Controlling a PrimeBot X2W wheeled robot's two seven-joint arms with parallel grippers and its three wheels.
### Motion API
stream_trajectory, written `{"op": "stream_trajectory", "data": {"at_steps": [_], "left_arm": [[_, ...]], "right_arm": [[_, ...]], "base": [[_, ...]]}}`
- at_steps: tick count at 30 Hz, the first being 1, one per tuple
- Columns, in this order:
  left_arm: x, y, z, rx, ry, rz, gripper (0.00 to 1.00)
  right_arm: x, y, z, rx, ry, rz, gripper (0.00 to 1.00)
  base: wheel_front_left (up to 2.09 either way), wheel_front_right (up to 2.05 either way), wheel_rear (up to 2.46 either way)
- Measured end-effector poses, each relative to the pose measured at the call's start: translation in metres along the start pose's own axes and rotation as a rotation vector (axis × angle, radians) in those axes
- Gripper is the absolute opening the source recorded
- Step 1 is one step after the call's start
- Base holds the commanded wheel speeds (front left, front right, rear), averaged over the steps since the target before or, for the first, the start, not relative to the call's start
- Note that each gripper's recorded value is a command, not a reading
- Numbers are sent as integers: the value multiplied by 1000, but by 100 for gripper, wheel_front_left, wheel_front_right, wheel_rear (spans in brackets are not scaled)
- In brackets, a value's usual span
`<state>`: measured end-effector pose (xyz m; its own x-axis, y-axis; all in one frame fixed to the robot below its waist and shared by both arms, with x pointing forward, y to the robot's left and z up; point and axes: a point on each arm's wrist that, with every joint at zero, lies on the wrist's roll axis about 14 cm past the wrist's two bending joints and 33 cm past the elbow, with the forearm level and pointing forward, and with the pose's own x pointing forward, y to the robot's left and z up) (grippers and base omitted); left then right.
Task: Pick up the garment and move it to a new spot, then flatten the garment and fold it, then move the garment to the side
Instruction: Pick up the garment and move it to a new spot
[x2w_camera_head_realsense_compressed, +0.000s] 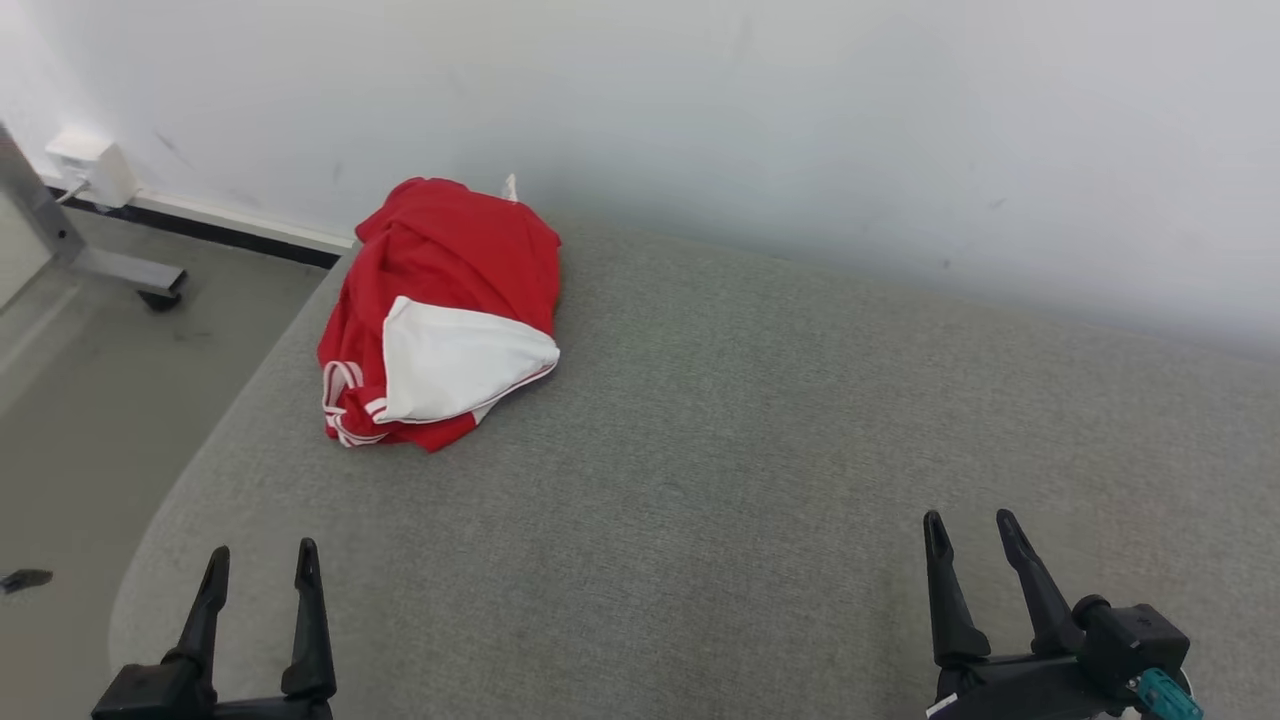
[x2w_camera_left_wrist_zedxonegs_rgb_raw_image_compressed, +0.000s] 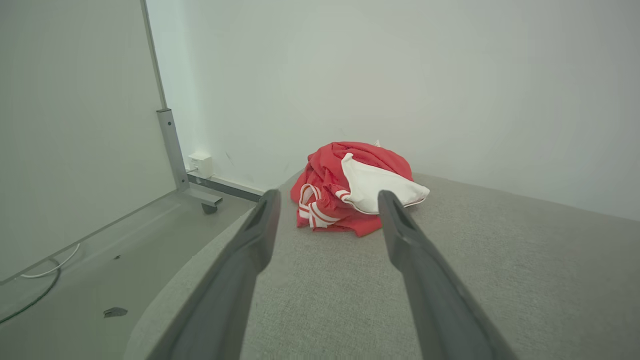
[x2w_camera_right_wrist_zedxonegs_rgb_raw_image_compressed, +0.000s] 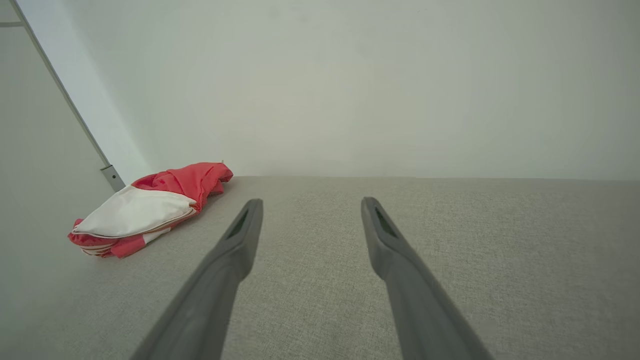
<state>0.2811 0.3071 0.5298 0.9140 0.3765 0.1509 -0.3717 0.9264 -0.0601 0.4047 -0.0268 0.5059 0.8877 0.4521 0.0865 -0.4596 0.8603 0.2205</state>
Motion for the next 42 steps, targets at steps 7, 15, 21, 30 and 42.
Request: {"op": "stream_trajectory", "data": {"at_steps": [7,15,21,30,42], "left_arm": [[-19,27,1,12,4,75,100],[-35,50,4,12,-3,145,100],[-42,55,2,8,4,164,100],[-36,50,-1,0,14,149,100],[55,23,52,26,-136,3,100]], "right_arm": [[11,22,-7,11,20,67,100],[18,45,-7,7,22,133,100],[19,49,-5,4,18,143,100],[16,43,-5,-4,15,127,100],[23,3,9,-63,-18,34,100]], "base": [[0,0,0],[0,0,0],[0,0,0],[0,0,0],[0,0,0]]}}
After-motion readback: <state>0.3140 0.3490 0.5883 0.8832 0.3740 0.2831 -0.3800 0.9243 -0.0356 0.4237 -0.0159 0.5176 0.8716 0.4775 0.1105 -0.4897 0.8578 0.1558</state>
